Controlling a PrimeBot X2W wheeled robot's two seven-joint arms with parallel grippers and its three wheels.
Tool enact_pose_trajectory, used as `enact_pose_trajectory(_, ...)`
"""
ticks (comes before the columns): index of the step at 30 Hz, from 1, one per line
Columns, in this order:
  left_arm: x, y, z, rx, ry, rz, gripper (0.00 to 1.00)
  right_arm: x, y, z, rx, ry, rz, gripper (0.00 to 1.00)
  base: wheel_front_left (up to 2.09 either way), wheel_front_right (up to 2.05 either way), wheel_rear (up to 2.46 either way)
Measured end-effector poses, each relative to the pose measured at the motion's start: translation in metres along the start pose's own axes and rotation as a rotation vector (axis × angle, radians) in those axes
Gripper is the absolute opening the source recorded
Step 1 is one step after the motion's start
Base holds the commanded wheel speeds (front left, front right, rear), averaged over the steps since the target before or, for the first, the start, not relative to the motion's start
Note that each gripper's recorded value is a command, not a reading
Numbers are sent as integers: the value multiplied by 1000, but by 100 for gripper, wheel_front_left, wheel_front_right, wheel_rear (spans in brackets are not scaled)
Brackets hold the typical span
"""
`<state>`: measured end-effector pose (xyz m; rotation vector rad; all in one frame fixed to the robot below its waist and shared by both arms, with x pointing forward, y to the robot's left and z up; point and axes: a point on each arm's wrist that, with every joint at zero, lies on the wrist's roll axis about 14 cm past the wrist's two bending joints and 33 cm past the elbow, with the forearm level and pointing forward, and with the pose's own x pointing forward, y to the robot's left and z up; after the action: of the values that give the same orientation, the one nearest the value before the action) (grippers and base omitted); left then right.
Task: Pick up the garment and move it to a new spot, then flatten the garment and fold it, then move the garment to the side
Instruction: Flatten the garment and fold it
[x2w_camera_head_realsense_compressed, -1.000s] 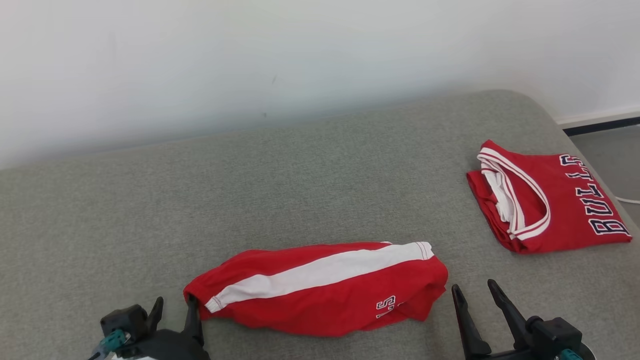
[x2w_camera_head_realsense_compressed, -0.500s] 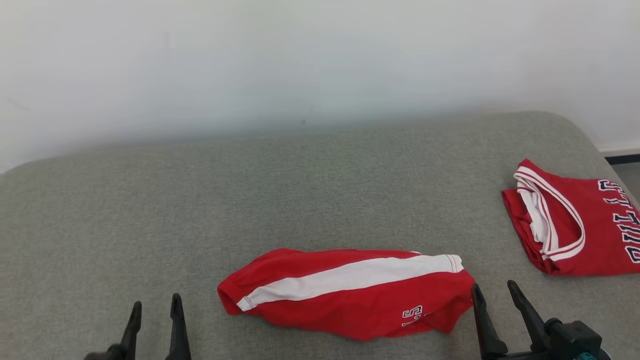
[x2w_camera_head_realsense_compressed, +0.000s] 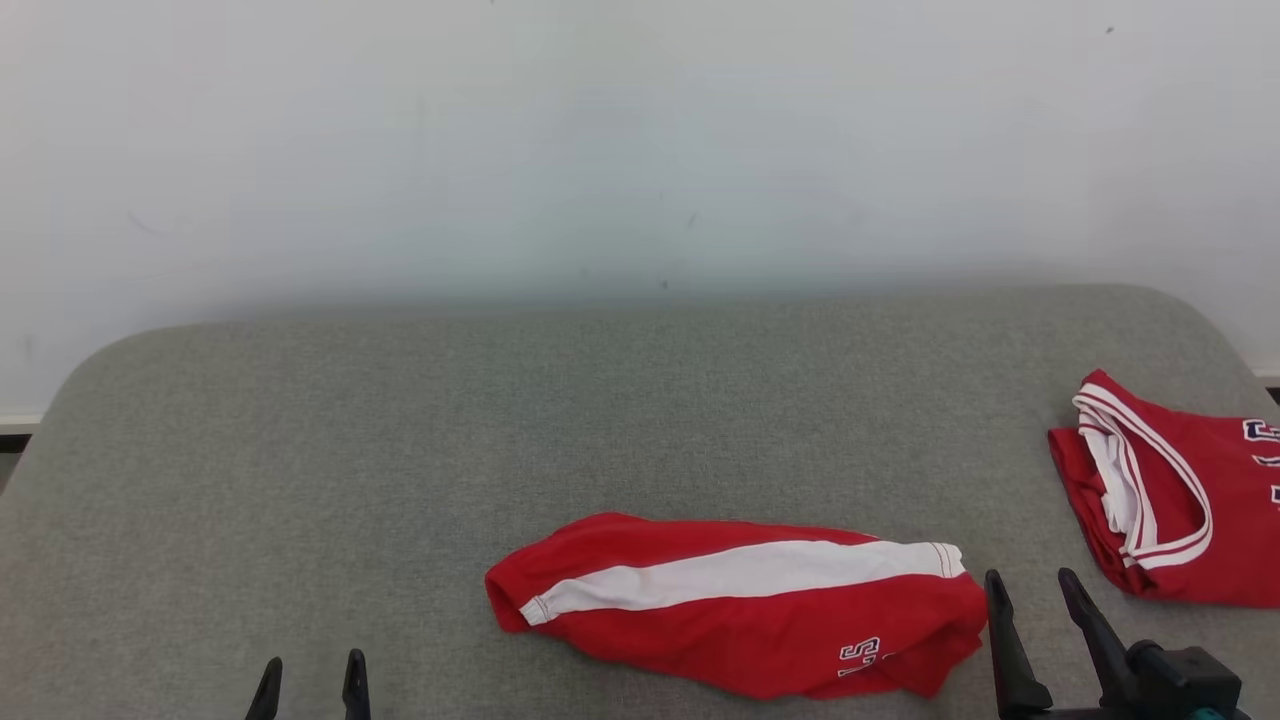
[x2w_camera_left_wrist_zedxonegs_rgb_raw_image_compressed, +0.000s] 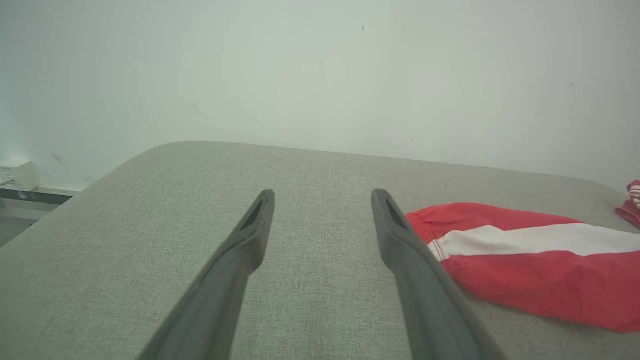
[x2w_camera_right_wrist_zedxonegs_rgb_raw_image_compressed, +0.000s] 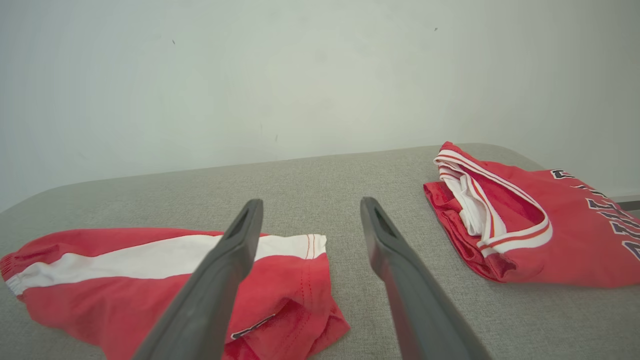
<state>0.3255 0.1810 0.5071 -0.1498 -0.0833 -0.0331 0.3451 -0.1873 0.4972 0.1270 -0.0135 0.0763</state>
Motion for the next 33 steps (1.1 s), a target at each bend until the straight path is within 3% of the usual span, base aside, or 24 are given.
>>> enact_pose_trajectory(11,-15,12,-1,4,-2,25,100,-7,-1,-3,5,1,-7,100,0,0,0)
enact_pose_trajectory(33,-9,2,-14,-8,36,-10,100,-7,-2,-7,10,13,-16,100,0,0,0)
